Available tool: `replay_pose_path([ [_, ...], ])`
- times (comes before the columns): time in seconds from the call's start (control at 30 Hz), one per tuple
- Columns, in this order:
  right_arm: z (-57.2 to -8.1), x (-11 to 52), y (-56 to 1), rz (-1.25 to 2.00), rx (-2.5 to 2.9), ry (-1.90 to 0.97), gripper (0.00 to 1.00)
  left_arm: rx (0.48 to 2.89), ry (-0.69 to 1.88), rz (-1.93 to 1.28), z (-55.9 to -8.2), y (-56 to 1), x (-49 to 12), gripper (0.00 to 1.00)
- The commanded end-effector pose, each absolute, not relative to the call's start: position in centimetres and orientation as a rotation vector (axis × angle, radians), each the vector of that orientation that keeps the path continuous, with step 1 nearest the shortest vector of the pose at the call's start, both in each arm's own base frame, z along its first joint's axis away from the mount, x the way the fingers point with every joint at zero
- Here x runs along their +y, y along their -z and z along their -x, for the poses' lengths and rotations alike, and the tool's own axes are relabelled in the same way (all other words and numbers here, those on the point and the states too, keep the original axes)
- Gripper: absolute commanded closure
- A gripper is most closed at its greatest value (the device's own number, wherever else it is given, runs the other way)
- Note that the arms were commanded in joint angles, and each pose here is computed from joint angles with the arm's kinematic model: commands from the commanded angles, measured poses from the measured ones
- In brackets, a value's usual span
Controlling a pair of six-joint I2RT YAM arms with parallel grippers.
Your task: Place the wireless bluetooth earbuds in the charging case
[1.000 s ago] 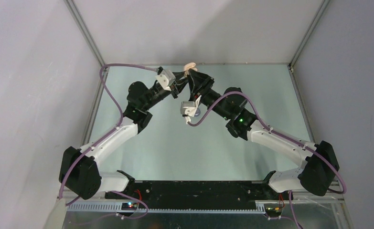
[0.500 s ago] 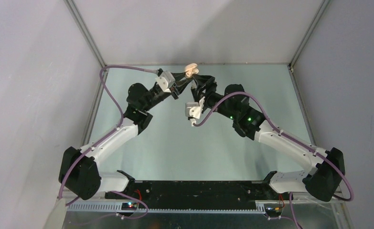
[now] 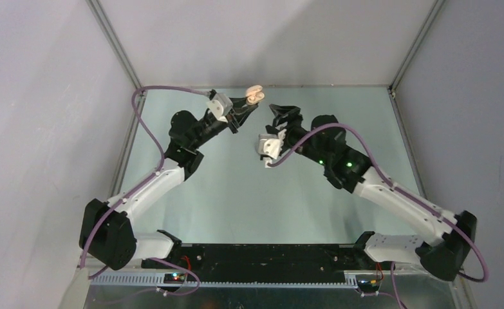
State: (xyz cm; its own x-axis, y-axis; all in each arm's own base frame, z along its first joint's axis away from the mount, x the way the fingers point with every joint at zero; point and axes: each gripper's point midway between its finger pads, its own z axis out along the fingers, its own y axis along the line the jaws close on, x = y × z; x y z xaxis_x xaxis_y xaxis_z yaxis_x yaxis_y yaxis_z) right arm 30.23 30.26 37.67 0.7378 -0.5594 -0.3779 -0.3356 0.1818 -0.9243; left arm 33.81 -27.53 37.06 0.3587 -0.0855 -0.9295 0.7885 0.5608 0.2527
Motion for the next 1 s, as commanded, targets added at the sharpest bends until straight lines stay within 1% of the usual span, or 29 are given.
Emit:
replay_pose_path([
  [0.0, -27.3, 26.7, -38.7, 1.379, 0.911, 0.095, 0.33, 1.121, 0.638, -0.665, -35.3, -38.4, -24.7, 1.0],
  [0.13, -26.8, 25.0, -35.8, 1.38, 1.009, 0.074, 0.33, 1.224, 0.656, -0.592, -36.8, -36.6, -23.0, 1.0],
  [0.23, -27.6, 23.6, -33.8, 1.316, 1.168, -0.002, 0.36, 1.262, 0.652, -0.565, -37.2, -35.9, -22.2, 1.0],
  [0.33, -28.7, 22.6, -31.0, 1.236, 1.364, -0.126, 0.42, 1.29, 0.635, -0.539, -37.2, -35.7, -21.2, 1.0],
  [0.47, -31.2, 21.2, -28.6, 1.114, 1.566, -0.257, 0.47, 1.321, 0.617, -0.532, -36.6, -35.4, -20.2, 1.0],
  [0.57, -33.8, 20.5, -26.0, 1.015, 1.726, -0.328, 0.53, 1.337, 0.605, -0.535, -36.0, -35.3, -19.6, 1.0],
  [0.6, -34.4, 20.6, -26.0, 0.974, 1.753, -0.347, 0.55, 1.358, 0.599, -0.536, -35.9, -34.7, -19.4, 1.0],
  [0.63, -35.4, 20.6, -24.5, 0.962, 1.806, -0.351, 0.55, 1.356, 0.594, -0.538, -35.6, -34.9, -19.2, 1.0],
  [0.67, -36.2, 20.9, -24.6, 0.935, 1.821, -0.363, 0.56, 1.377, 0.586, -0.545, -35.5, -34.3, -19.1, 1.0],
  [0.7, -37.3, 20.9, -23.3, 0.919, 1.864, -0.367, 0.56, 1.375, 0.581, -0.547, -35.2, -34.5, -18.9, 1.0],
  [0.73, -38.2, 21.2, -23.8, 0.883, 1.87, -0.383, 0.56, 1.396, 0.567, -0.55, -35.1, -34.0, -18.6, 1.0],
  [0.87, -42.8, 21.3, -21.7, 0.744, 1.973, -0.436, 0.59, 1.424, 0.514, -0.573, -34.2, -33.4, -17.5, 1.0],
  [0.97, -46.6, 22.1, -19.6, 0.656, 2.038, -0.463, 0.63, 1.452, 0.477, -0.599, -33.3, -32.6, -16.7, 1.0],
])
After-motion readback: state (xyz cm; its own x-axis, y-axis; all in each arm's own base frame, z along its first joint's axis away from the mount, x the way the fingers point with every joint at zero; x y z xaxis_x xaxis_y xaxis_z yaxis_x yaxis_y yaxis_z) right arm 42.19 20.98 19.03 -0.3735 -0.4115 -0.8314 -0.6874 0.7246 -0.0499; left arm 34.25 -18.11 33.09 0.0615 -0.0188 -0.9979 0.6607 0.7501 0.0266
